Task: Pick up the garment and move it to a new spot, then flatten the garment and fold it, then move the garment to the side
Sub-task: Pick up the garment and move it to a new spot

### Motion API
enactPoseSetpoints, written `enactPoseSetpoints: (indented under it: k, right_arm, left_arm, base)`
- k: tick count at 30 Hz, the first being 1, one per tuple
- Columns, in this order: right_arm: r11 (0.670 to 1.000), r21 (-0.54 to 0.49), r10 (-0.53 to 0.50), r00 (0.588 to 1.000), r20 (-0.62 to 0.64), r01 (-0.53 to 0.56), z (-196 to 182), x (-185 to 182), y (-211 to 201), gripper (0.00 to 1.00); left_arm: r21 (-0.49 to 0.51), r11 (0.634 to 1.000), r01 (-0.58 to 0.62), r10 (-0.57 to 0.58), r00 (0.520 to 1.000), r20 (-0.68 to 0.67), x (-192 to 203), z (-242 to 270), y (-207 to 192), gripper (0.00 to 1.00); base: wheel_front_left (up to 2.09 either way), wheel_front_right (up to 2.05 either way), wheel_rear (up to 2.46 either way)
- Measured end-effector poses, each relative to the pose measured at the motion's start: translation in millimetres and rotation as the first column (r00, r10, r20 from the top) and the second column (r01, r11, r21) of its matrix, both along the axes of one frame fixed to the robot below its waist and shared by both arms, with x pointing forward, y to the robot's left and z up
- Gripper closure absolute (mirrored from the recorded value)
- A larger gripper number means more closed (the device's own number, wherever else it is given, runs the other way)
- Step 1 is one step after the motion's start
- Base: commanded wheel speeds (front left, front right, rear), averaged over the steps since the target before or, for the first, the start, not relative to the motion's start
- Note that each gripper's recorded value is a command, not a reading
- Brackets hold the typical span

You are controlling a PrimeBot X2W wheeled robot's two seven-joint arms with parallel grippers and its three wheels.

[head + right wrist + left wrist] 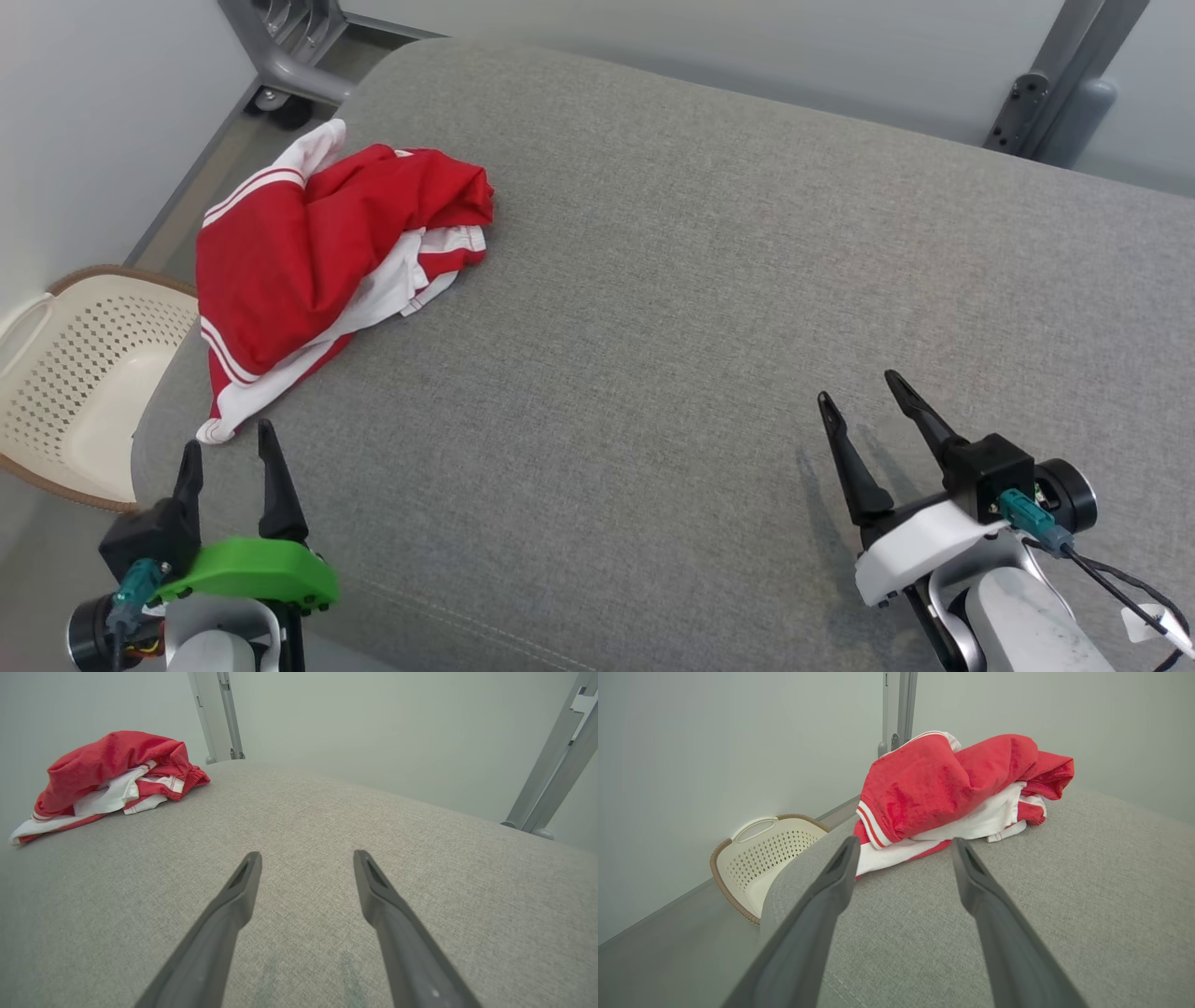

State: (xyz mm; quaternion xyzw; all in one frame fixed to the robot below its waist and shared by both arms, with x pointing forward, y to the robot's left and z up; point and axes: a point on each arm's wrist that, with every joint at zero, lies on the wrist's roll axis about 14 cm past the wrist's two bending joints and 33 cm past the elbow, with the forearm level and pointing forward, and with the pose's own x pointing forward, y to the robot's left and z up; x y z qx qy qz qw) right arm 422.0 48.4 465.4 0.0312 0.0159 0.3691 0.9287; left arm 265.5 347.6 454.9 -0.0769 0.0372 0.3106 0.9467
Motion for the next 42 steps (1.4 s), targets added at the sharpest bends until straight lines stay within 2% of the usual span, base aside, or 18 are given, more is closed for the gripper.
enactPoseSetpoints:
  k: [18,33,34,35,42]
  right_arm:
    - [0.997,-0.023,-0.074,0.997,-0.004,0.074,-21,34,-39,0.0]
    - [0.986,-0.047,-0.163,0.986,-0.037,0.161,-46,53,-78,0.0]
    - [0.985,-0.049,-0.168,0.985,-0.042,0.166,-48,54,-80,0.0]
    - [0.984,-0.05,-0.173,0.984,-0.046,0.171,-49,54,-82,0.0]
    - [0.977,-0.054,-0.207,0.977,-0.054,0.204,-53,57,-93,0.0]
  left_arm:
    - [0.026,0.995,0.092,-0.091,0.996,-0.023,97,1,18,0.0]
    - [-0.007,0.999,0.043,-0.044,0.985,-0.169,140,-46,32,0.0]
    - [-0.009,0.999,0.041,-0.042,0.983,-0.18,141,-50,31,0.26]
    - [-0.012,0.999,0.041,-0.042,0.981,-0.188,142,-53,31,1.0]
    - [-0.029,0.999,0.04,-0.045,0.98,-0.192,149,-60,29,1.0]
  base:
    - [0.0,0.0,0.0]
    - [0.0,0.0,0.0]
    - [0.0,0.0,0.0]
    - [0.0,0.0,0.0]
    - [0.0,0.0,0.0]
